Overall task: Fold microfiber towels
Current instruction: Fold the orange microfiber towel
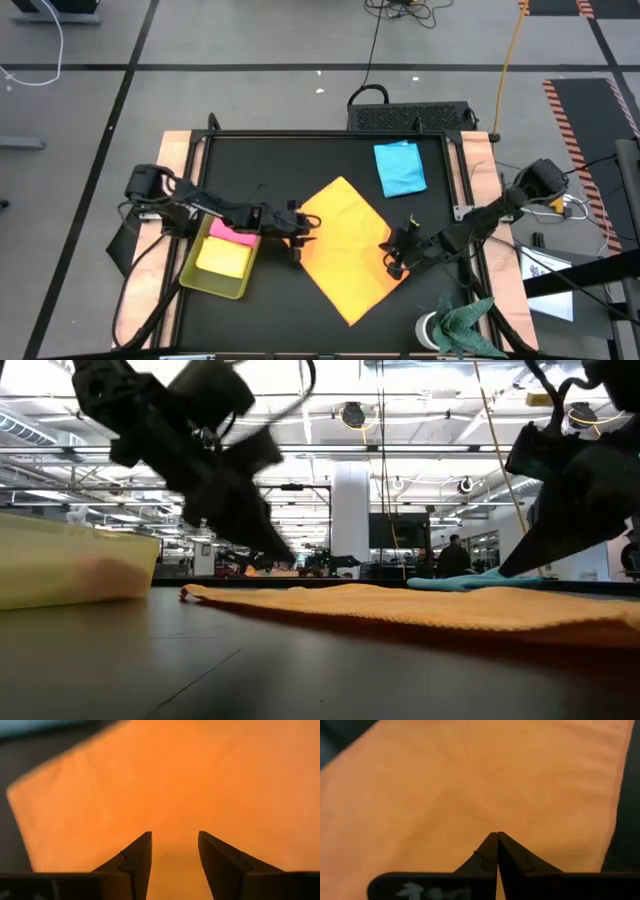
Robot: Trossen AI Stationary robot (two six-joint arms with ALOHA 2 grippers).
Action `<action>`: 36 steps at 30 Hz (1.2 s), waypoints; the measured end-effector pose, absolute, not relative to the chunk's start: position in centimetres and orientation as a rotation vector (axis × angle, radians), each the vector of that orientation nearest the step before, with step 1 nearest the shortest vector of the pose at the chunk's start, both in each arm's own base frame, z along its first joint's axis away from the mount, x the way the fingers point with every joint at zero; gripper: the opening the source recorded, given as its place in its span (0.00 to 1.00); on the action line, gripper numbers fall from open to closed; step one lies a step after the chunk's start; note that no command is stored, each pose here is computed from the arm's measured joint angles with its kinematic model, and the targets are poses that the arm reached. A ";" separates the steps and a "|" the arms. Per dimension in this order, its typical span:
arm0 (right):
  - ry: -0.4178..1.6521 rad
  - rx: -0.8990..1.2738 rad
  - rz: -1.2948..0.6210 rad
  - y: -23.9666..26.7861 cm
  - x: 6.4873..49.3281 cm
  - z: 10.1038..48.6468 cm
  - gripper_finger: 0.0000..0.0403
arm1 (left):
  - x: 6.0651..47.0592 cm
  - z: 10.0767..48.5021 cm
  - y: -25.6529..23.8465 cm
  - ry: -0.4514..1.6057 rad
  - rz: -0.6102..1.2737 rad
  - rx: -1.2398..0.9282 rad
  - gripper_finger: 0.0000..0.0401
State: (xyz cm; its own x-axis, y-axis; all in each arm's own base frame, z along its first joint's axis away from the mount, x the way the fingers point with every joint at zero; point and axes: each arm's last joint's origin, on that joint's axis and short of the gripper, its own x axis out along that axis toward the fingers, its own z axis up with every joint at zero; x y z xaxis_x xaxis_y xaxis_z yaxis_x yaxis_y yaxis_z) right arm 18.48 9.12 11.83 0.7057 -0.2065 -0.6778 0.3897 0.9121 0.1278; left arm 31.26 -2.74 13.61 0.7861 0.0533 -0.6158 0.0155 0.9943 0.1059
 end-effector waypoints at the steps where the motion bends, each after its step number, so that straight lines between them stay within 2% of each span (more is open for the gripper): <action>1: 0.723 0.255 -0.339 9.0 18.5 11.6 0.00 | 31.2 12.9 -2.7 0.705 0.046 0.130 0.40; 5: 0.778 0.225 -0.348 8.5 18.0 10.6 0.00 | 31.6 10.5 -1.6 0.764 0.173 0.300 0.40; 9: 0.802 0.291 -0.391 8.8 17.3 10.3 0.00 | 32.6 9.6 1.0 0.720 0.224 0.460 0.40; 13: 0.757 0.431 -0.444 9.8 16.6 10.2 0.00 | 33.2 10.7 3.4 0.662 0.277 0.592 0.40; 17: 0.623 0.481 -0.454 11.0 16.3 10.6 0.00 | 33.5 14.4 3.5 0.573 0.303 0.616 0.40; 20: 0.509 0.469 -0.411 12.0 16.4 11.3 0.00 | 33.0 15.8 1.6 0.586 0.211 0.591 0.40; 23: 0.429 0.430 -0.348 13.0 16.6 12.0 0.00 | 32.3 16.3 -1.7 0.584 0.032 0.548 0.40; 29: 0.380 0.392 -0.277 13.6 16.9 12.8 0.00 | 30.6 14.3 -10.8 0.585 -0.306 0.557 0.40; 36: 0.375 0.365 -0.290 13.3 17.2 12.9 0.00 | 30.6 12.9 -17.8 0.527 -0.444 0.489 0.40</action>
